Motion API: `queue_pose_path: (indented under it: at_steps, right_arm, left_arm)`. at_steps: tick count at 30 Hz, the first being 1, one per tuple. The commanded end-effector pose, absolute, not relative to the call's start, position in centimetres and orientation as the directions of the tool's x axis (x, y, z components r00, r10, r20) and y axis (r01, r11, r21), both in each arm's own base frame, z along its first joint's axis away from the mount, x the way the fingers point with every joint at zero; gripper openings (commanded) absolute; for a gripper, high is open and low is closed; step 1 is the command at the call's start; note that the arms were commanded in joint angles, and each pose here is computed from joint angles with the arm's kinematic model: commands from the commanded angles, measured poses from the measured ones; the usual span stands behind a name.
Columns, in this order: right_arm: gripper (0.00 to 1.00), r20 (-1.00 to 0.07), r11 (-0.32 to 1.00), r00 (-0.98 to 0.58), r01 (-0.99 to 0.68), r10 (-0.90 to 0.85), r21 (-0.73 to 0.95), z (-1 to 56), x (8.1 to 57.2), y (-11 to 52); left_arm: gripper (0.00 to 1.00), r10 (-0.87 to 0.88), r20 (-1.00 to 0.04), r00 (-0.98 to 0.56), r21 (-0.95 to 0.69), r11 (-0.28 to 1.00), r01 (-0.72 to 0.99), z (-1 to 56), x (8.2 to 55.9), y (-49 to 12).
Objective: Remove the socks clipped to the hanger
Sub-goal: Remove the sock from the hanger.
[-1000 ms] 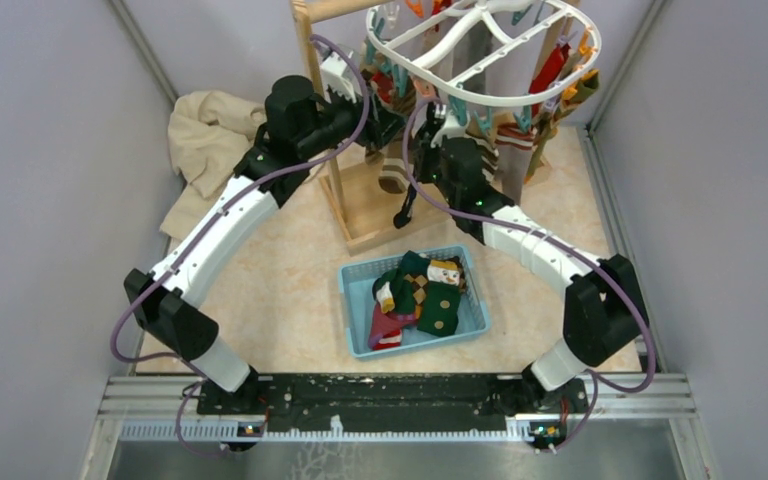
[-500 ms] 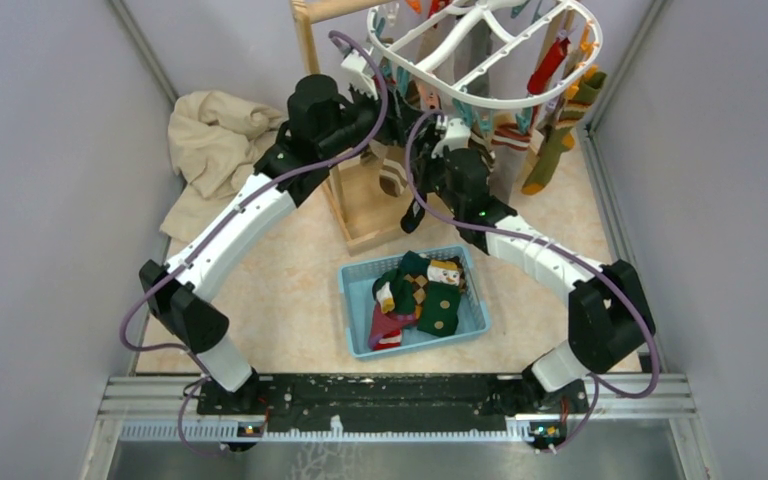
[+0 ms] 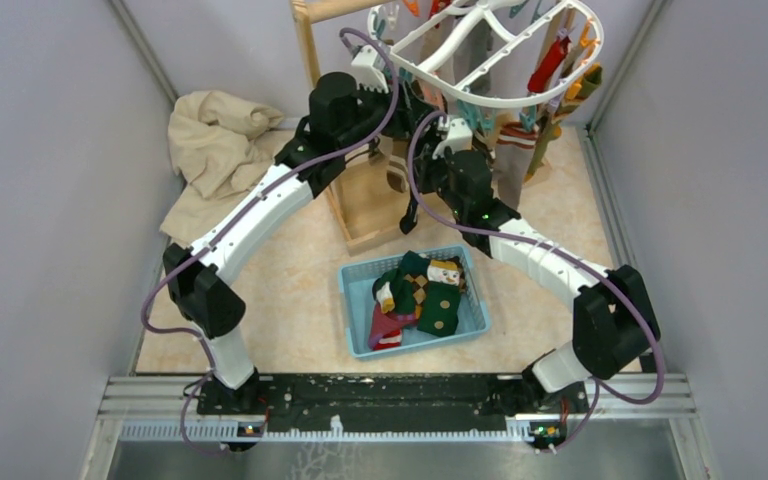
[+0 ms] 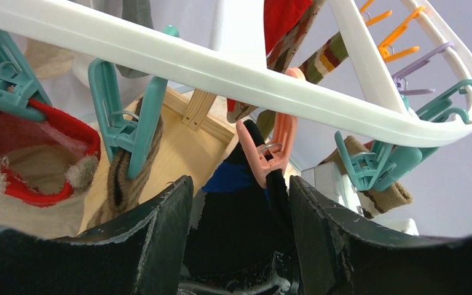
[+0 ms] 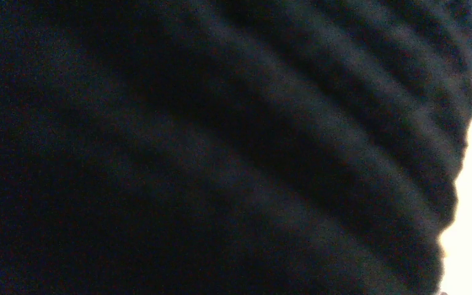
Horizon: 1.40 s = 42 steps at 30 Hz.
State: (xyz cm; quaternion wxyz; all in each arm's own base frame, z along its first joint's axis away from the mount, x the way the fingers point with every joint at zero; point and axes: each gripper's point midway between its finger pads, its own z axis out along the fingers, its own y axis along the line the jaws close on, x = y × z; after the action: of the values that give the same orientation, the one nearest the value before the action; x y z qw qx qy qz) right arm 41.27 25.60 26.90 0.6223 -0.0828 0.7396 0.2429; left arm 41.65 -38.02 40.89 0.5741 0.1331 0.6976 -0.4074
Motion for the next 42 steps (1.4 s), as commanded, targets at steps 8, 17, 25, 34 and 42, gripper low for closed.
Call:
queue_pose_path:
  at_steps: [8, 17, 25, 34, 42]
  right_arm:
    - [0.0, -0.973, 0.867, -0.122, -0.441, 0.199, 0.232, 30.3, 41.5, 25.2]
    - [0.0, -0.978, 0.876, -0.123, -0.435, 0.171, 0.208, 29.5, 41.3, 24.9]
    - [0.0, -0.978, 0.876, -0.117, -0.438, 0.17, 0.205, 29.6, 41.1, 24.8]
    - [0.0, -0.977, 0.871, -0.118, -0.444, 0.175, 0.21, 29.8, 41.0, 24.9]
    - [0.0, -0.982, 0.878, -0.114, -0.442, 0.148, 0.184, 29.7, 41.2, 25.2]
  left_arm:
    - [0.66, -0.375, -0.871, -0.318, -0.487, 0.571, 0.661, 43.6, 41.6, -39.0]
    - [0.67, -0.38, -0.853, -0.357, -0.521, 0.575, 0.631, 43.5, 41.3, -38.7]
    - [0.68, -0.394, -0.845, -0.36, -0.533, 0.592, 0.604, 44.2, 40.6, -37.5]
    - [0.69, -0.441, -0.839, -0.318, -0.537, 0.579, 0.613, 44.3, 41.8, -37.9]
    - [0.69, -0.463, -0.83, -0.31, -0.543, 0.548, 0.637, 44.1, 43.1, -39.4]
